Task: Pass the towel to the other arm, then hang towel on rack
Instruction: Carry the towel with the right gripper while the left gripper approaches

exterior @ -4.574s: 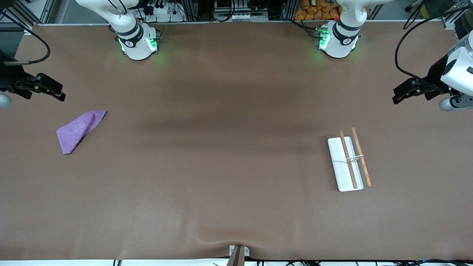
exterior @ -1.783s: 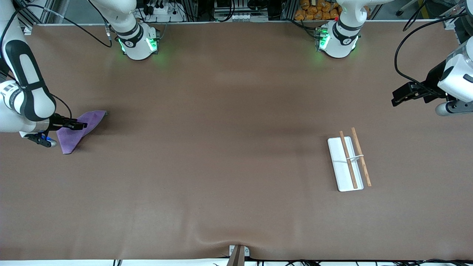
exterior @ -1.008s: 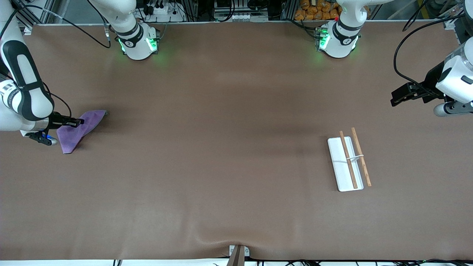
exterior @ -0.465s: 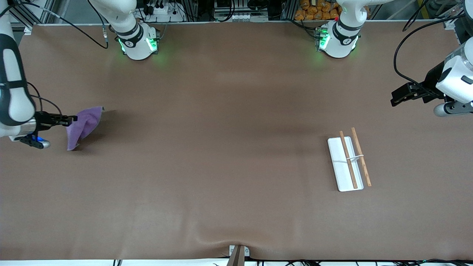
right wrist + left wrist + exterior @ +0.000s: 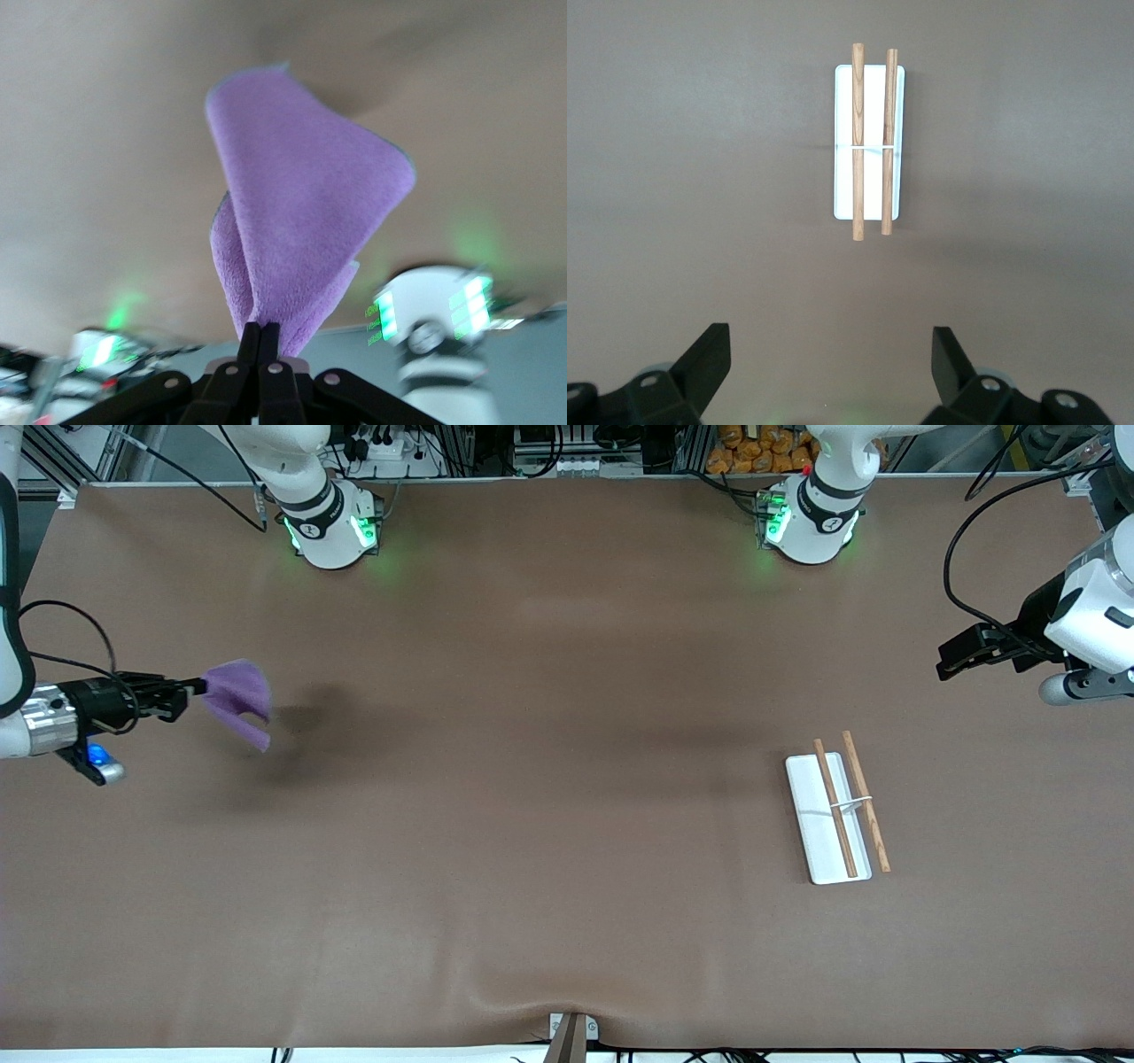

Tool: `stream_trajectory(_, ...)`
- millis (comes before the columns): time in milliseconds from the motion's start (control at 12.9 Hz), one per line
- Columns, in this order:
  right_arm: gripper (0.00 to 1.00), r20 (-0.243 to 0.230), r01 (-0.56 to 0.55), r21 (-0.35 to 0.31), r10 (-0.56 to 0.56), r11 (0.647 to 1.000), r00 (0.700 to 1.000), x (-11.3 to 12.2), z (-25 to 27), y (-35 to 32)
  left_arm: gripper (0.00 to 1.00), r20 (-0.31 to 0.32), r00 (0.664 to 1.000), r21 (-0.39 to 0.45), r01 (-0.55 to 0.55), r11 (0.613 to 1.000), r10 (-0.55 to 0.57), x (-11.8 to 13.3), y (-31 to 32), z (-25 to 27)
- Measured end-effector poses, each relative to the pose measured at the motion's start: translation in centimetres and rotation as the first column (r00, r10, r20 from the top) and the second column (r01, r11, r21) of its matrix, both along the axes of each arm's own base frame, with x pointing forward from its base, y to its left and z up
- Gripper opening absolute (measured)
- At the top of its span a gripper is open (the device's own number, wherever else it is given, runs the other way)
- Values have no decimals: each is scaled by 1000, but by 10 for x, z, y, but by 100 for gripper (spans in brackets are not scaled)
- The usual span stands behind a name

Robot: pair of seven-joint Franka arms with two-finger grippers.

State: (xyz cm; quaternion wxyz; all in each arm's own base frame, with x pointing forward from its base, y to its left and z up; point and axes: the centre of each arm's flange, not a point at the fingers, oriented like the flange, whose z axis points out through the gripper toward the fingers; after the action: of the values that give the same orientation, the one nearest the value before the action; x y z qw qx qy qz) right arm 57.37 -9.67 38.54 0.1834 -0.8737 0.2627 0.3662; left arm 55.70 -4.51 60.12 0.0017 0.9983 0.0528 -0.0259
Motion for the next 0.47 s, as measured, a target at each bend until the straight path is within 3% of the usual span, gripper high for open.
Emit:
stream_trajectory(310,1,-120,183,77,-173,980,978,18,28,80,100,-7,1000,0,7,1000,-7,1,-4,-4)
stream_trajectory(465,1,-182,285,124,-261,951,948,29,44,126,100,-17,1000,-7,6,1000,-6,4,-11,-11)
